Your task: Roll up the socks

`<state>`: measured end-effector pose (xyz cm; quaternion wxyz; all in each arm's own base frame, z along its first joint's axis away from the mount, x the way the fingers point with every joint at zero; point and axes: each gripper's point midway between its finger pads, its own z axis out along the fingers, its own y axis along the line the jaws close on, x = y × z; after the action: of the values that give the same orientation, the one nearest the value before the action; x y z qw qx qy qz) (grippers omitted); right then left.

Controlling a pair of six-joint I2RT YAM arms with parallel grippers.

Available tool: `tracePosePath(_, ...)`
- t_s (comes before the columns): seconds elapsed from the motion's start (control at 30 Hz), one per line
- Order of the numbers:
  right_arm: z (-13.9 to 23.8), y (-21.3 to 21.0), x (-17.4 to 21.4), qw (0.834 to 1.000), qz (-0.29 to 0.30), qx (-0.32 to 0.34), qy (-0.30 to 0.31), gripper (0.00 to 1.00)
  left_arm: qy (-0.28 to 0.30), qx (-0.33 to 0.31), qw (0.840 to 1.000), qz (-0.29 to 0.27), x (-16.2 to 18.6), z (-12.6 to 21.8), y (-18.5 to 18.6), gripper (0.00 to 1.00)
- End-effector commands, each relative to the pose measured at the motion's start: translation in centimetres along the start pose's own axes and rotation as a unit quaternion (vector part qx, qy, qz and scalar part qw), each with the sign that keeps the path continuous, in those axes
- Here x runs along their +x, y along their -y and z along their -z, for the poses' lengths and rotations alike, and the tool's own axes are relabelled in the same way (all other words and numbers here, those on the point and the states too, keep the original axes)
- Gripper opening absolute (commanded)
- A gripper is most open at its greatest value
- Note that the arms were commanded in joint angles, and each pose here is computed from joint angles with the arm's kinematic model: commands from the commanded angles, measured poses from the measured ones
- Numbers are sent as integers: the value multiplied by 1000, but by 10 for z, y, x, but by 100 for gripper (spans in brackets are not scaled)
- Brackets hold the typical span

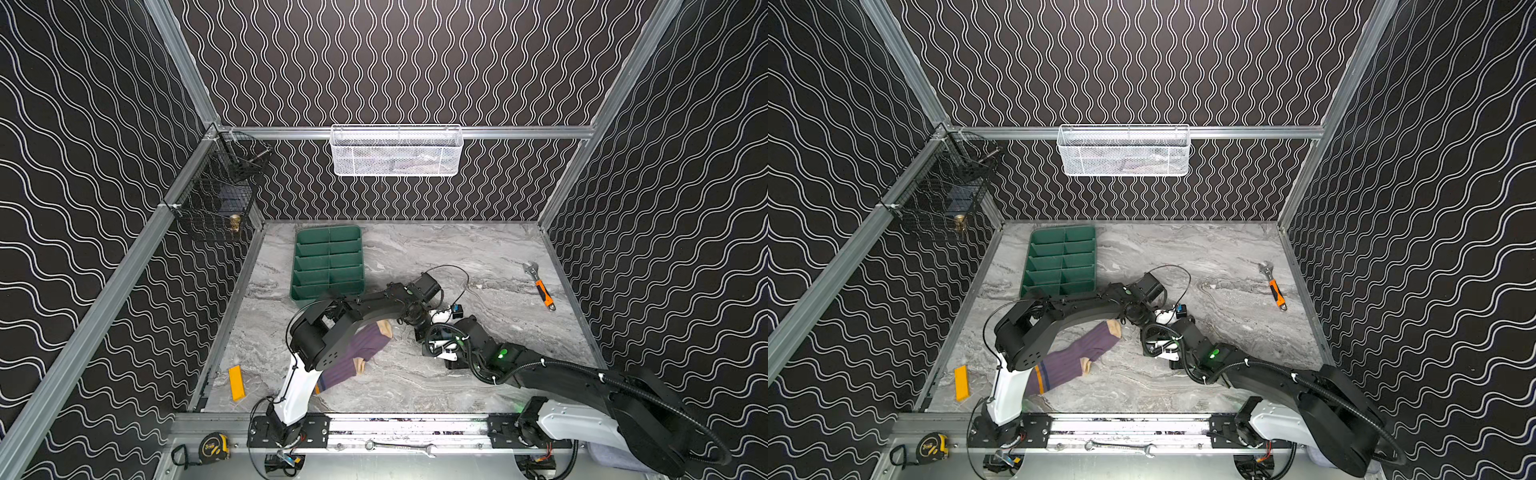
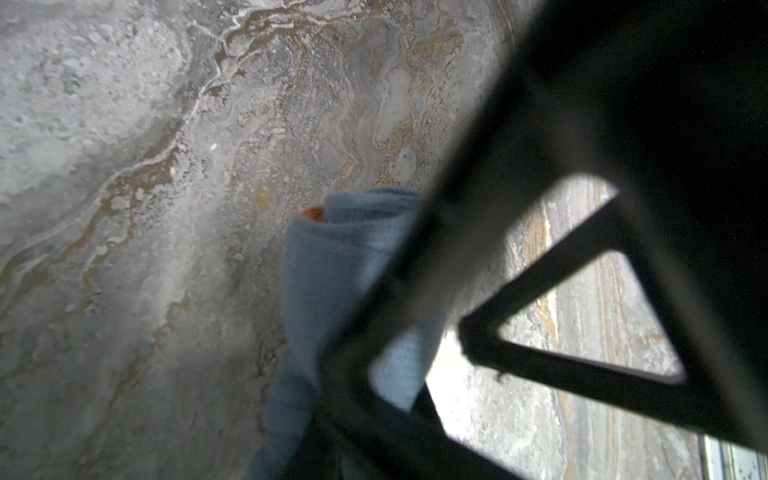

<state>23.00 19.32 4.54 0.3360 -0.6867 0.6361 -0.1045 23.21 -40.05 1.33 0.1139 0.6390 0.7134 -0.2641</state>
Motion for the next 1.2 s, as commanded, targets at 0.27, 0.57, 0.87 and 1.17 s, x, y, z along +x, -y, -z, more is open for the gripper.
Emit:
tracePosePath(0.27, -26, -22, 15, 998, 3, -56, -30, 58, -279, 53, 952, 113, 146, -9, 40, 0)
tracePosePath(0.57, -23, -64, 25, 984, -29, -163, -61, 15, -241, 51, 964, 104, 122, -3, 40, 0)
tracePosePath(0.87, -12, -71, 19, 976, -61, -198, -72, 0, -167, 36, 982, 83, 89, 12, 43, 33)
tracePosePath(1.17, 4, -67, 19, 975, -91, -192, -71, 0, -37, -41, 997, 47, 37, 60, 41, 58)
